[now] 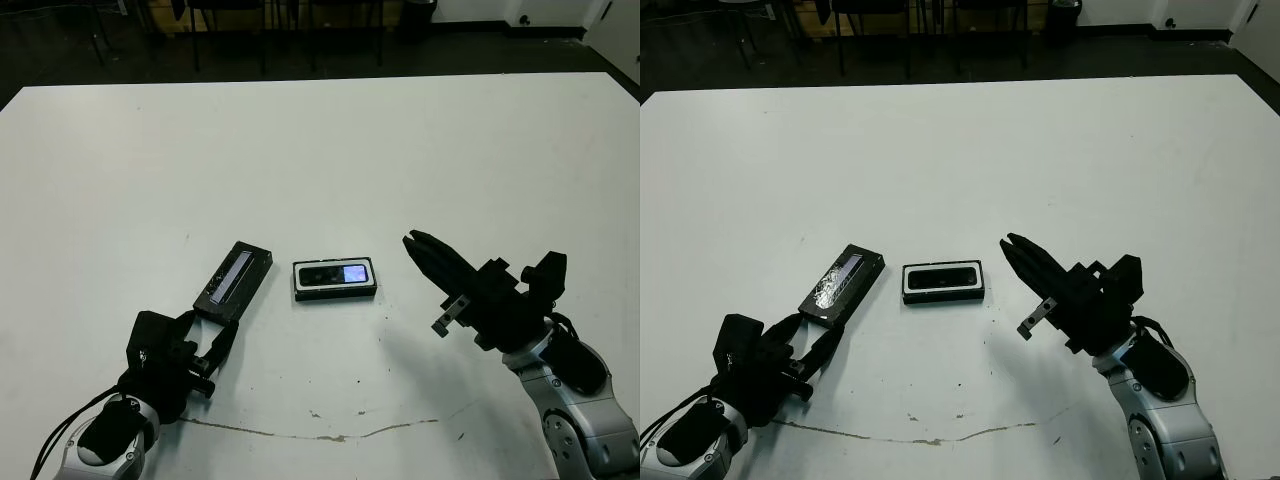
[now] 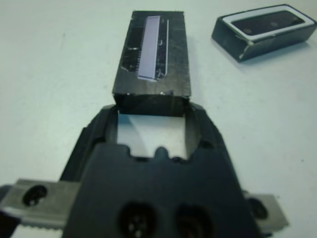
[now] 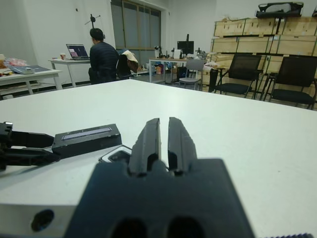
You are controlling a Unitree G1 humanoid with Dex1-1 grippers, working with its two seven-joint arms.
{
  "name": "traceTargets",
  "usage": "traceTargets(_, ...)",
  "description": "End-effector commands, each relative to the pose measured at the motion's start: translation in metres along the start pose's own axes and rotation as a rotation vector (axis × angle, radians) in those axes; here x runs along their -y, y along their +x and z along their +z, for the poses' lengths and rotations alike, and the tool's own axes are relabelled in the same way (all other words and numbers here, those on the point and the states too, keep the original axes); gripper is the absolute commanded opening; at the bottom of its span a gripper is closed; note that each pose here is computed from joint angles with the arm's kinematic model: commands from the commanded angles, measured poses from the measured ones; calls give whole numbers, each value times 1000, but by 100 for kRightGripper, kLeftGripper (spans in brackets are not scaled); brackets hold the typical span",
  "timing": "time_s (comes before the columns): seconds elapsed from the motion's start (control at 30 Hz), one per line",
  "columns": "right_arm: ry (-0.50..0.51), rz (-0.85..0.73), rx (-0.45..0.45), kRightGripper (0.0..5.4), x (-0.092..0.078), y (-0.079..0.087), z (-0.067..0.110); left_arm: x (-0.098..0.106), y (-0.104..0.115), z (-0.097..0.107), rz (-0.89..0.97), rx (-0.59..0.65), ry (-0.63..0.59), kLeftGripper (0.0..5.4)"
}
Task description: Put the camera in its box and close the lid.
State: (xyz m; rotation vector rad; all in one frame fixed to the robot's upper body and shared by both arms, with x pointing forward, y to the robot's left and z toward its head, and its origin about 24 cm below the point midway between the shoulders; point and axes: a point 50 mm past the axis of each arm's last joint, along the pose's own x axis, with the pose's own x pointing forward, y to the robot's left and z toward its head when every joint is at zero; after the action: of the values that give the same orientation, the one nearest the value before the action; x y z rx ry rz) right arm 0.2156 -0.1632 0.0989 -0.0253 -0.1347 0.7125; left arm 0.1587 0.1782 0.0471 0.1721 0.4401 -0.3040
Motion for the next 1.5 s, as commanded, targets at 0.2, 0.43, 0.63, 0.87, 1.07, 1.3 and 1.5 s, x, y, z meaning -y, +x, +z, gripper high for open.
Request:
traceTargets(0.2,27,1,-30,0,0,-3,-9,-2,-2,-7,-63,-165,287,315)
traceTargets(0.43,21,-9,-13,0,0,-3,-10,-1,-2,-10,-40,-185,400,437)
traceTargets(0.63,-24,-1,-11,0,-1,-2,-6,-1,-3,-14,-12,-158,353,539)
traceTargets(0.87,52,-8,-10,0,-3,-2,-8,-4,-2,-18,12,-145,283,539)
traceTargets(1.07,24,-6,-21,0,0,-4,-12,-6,-1,-21,29,-67,152,539)
traceTargets(1.3,25,-10,-19,0,-2,-3,-11,-14,5,-27,-18,-40,27,539)
traceTargets(1.5,35,-7,-19,0,-2,-3,-12,-21,11,-30,-18,-50,55,539)
